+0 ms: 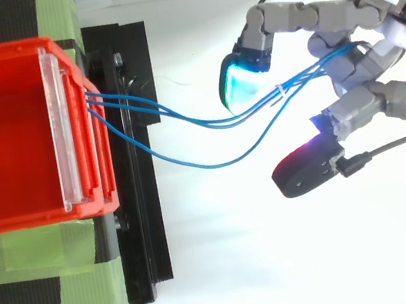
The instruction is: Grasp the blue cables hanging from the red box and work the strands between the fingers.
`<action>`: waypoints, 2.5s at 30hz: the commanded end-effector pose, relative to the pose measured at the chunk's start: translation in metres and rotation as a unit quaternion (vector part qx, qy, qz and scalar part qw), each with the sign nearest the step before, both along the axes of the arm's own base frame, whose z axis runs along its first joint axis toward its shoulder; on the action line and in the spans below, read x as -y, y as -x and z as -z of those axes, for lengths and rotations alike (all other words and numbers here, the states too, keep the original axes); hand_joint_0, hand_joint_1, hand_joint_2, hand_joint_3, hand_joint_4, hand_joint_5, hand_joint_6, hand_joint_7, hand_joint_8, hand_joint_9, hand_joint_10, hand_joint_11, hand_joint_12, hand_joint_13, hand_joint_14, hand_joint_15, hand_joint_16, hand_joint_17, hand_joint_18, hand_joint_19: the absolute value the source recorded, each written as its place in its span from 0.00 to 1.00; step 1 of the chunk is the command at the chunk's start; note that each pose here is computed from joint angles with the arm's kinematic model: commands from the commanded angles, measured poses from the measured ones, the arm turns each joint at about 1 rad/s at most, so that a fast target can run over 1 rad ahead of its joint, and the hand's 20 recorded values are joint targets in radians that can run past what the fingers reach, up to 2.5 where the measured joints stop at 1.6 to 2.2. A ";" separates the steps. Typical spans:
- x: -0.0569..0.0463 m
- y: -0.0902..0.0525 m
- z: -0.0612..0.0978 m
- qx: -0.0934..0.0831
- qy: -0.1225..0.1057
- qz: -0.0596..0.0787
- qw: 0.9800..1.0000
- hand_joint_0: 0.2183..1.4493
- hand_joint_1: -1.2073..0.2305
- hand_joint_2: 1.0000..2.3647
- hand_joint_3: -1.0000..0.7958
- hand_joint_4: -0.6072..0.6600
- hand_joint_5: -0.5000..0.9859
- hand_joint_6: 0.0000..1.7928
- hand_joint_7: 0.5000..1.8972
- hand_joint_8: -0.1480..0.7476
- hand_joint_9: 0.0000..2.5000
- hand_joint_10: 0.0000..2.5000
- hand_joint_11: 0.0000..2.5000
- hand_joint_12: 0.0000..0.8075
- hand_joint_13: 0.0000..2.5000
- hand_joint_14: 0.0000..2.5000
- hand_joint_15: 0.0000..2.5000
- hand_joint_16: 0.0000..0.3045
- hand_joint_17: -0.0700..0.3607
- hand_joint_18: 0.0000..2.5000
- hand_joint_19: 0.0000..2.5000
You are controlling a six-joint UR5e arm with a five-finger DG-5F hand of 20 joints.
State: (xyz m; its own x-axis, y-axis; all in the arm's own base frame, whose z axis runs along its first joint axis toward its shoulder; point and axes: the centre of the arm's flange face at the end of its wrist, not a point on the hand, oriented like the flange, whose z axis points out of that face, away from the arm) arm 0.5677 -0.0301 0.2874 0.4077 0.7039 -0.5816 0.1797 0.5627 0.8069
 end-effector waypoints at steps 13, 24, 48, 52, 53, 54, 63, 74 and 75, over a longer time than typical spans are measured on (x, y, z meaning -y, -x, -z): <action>0.008 -0.005 -0.010 0.025 -0.018 0.021 0.999 0.47 0.37 0.00 0.08 0.70 0.65 0.00 0.68 0.76 0.71 1.00 1.00 0.85 0.78 1.00 0.68 0.80 0.58 1.00 0.24; 0.006 -0.008 -0.016 0.026 -0.016 0.020 0.999 0.51 0.36 0.01 0.16 0.69 0.66 0.00 0.69 0.76 0.71 1.00 1.00 0.85 0.78 1.00 0.68 0.80 0.58 1.00 0.24; 0.008 -0.011 -0.022 0.033 -0.018 0.024 0.999 0.47 0.39 0.01 0.17 0.67 0.67 0.00 0.68 0.76 0.71 1.00 1.00 0.85 0.78 1.00 0.68 0.80 0.58 1.00 0.24; 0.008 -0.012 -0.024 0.035 -0.019 0.024 0.999 0.46 0.39 0.01 0.16 0.68 0.67 0.00 0.68 0.76 0.71 1.00 1.00 0.85 0.78 1.00 0.68 0.80 0.58 1.00 0.24; 0.008 -0.012 -0.024 0.035 -0.019 0.024 0.999 0.46 0.39 0.01 0.16 0.68 0.67 0.00 0.67 0.76 0.71 1.00 1.00 0.85 0.78 1.00 0.68 0.80 0.58 1.00 0.24; 0.008 -0.012 -0.024 0.035 -0.019 0.024 0.999 0.46 0.39 0.01 0.16 0.68 0.67 0.00 0.67 0.76 0.71 1.00 1.00 0.85 0.78 1.00 0.68 0.80 0.58 1.00 0.24; 0.012 -0.011 -0.022 0.031 -0.017 0.044 0.998 0.45 0.40 0.01 0.14 0.68 0.66 0.00 0.67 0.76 0.71 1.00 1.00 0.85 0.78 1.00 0.68 0.80 0.58 1.00 0.24; 0.014 -0.010 -0.022 0.031 -0.017 0.049 0.998 0.44 0.40 0.01 0.11 0.69 0.66 0.00 0.67 0.76 0.71 1.00 1.00 0.85 0.78 1.00 0.68 0.80 0.58 1.00 0.24; 0.015 -0.010 -0.022 0.031 -0.017 0.049 0.998 0.44 0.40 0.01 0.11 0.69 0.67 0.00 0.66 0.76 0.71 1.00 1.00 0.85 0.78 1.00 0.68 0.80 0.58 1.00 0.24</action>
State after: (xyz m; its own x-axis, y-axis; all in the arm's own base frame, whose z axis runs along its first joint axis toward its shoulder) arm 0.5778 -0.0440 0.3097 0.5092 0.6785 -0.5295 0.1814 0.5168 0.8367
